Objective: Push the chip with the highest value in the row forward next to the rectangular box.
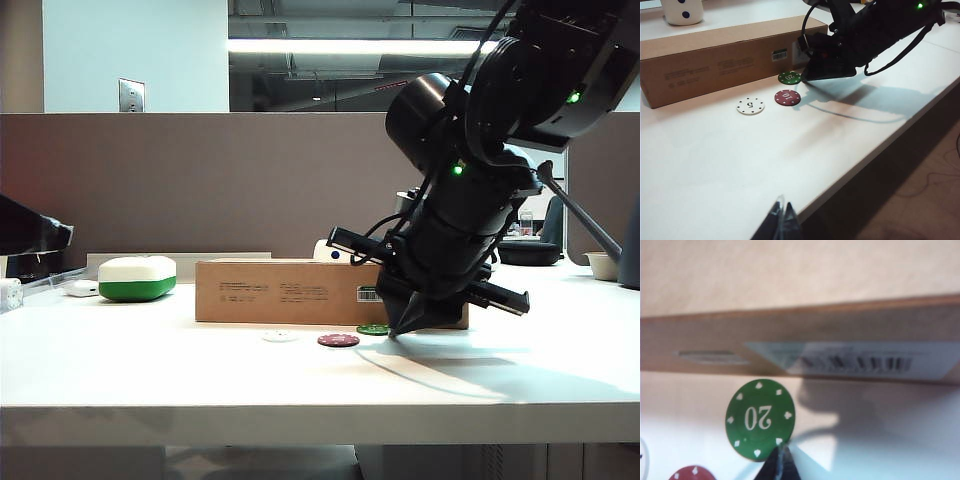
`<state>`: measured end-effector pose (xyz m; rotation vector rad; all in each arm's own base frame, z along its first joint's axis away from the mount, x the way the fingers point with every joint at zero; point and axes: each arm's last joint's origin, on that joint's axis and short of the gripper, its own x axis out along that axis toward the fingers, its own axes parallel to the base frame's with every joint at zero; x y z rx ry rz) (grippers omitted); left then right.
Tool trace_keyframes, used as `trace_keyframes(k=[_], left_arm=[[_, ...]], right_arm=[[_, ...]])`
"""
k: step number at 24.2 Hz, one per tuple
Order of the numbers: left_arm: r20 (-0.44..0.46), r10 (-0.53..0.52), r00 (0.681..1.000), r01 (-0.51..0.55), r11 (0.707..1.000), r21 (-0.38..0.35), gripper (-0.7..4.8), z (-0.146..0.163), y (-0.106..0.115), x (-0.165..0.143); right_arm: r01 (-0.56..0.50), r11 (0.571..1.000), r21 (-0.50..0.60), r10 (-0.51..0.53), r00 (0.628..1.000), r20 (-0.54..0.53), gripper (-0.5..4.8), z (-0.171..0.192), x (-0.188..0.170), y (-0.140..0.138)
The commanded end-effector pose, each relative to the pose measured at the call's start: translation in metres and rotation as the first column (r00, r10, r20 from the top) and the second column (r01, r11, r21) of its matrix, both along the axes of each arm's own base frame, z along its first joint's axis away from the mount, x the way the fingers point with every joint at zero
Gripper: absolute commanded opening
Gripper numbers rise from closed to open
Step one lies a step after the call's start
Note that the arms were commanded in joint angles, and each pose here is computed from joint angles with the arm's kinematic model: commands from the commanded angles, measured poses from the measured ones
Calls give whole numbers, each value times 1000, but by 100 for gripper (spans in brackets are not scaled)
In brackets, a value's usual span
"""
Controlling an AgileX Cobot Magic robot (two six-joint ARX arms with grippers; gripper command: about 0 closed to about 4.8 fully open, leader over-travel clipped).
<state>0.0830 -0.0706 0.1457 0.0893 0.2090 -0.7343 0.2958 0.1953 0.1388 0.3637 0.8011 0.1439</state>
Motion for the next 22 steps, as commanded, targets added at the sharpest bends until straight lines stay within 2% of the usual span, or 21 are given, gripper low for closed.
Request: trace_keyframes(k=[1, 9, 15, 17, 22], left_arm=[[9, 2, 1000, -2, 1000, -11, -5, 2, 0, 0], [9, 2, 1000, -2, 1000, -11, -5, 2, 0, 0], [9, 2, 1000, -2, 1000, -11, -5, 2, 0, 0], [13, 2, 1000, -2, 1000, -14, -5, 3, 0, 0], [44, 3, 999, -1, 999, -40, -5, 6, 1, -1]], right_arm=[[28, 1000, 8, -27, 1000, -15, -9, -2, -1, -1], [16, 999, 52, -15, 999, -30, -9, -1, -1, 0], [-5, 998, 68, 7, 999, -36, -9, 14, -6, -3], [-20, 999, 43, 21, 999, -36, -9, 27, -12, -7], [-62, 989, -131, 57, 997, -47, -9, 56, -33, -24]])
